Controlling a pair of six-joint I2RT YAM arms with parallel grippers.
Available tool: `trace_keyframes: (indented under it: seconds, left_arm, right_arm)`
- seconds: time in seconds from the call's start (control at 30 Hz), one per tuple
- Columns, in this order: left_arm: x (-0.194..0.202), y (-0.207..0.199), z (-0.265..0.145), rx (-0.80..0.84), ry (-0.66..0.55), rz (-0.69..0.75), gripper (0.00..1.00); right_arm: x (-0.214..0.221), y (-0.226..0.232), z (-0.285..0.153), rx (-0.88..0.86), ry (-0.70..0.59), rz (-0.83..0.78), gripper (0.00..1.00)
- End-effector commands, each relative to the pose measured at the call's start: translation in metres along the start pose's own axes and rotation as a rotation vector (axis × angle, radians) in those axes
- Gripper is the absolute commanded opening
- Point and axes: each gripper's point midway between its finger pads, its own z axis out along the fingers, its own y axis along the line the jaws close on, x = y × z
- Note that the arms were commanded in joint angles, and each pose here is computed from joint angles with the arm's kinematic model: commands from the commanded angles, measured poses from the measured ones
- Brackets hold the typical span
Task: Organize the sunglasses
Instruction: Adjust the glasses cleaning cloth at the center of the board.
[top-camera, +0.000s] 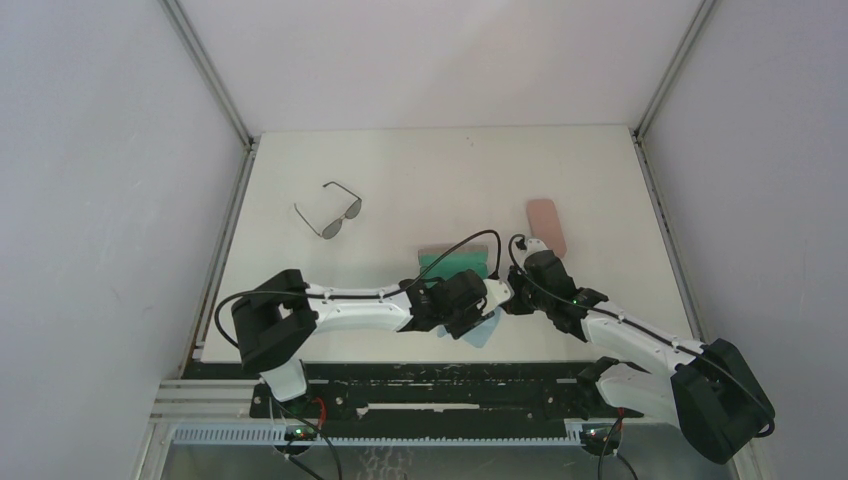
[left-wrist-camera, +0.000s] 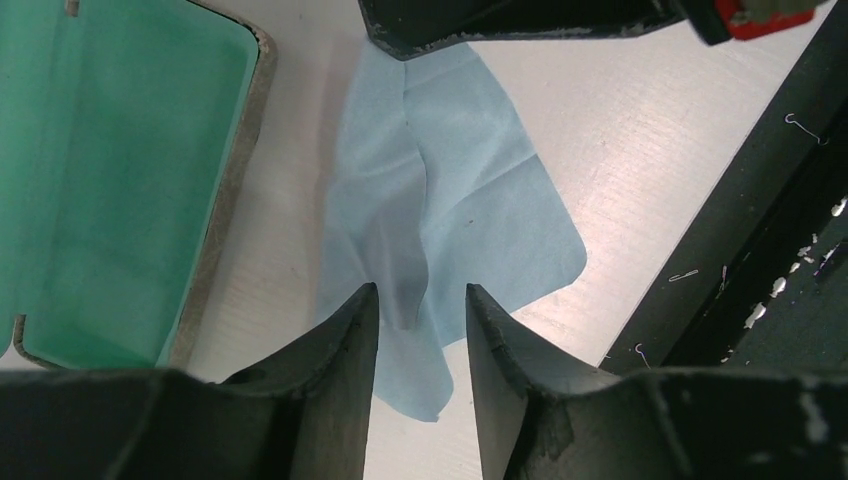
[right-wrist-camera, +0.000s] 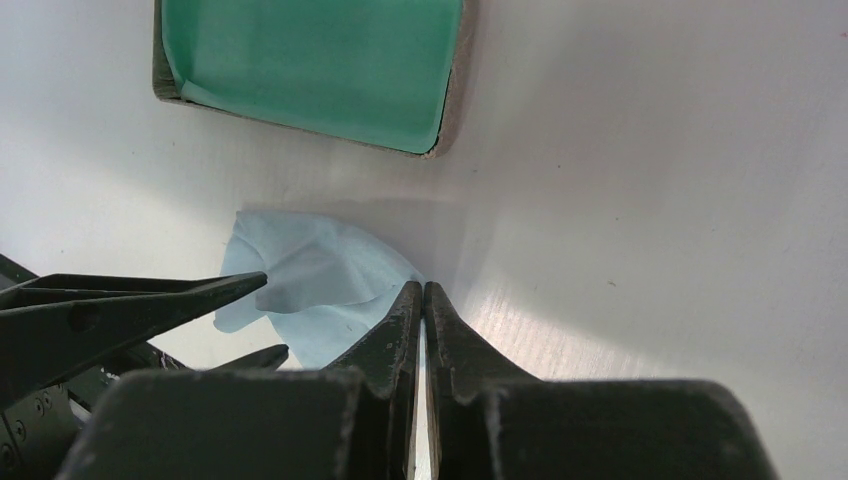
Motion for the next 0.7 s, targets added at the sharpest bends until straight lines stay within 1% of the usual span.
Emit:
trace_keyframes:
  seconds: [0.0,0.1,0.23,0.43,0.57,0.67]
  left_arm:
    - [-0.028,-0.0058,-0.0041,0.025,-0.076,-0.003,0.42]
    - [-0.0239,-0.004,0.0002,0.014,-0.059,0.005,0.42]
    - [-0.0209,-0.0025,0.003,0.006,-0.048,0.01,0.38]
    - [-0.0192,-0.0008,0.0049,-0.005,-0.038,0.016,0.27]
    - [-0.0205,0.0003,0.0035,-0.009,-0.043,0.017,0.16]
    - [-0.0222,0.0012,0.0018,-0.014,-0.049,0.019,0.11]
  right_arm:
    - [-0.0208,0.0136,-0.003,-0.036,-0.053,-0.033,0.0]
    - [-0.021,0.0138,-0.0027,-0.037,-0.053,-0.032,0.0]
    - [-0.0213,0.0138,-0.0027,-0.036,-0.054,-0.032,0.0]
    - [-0.0217,0.0147,-0.0025,-0.04,-0.055,-0.032,0.0]
    - [-0.0217,0.0145,-0.0031,-0.039,-0.056,-0.032,0.0]
    - [-0.0217,0.0142,-0.0033,-0.038,-0.056,-0.031,0.0]
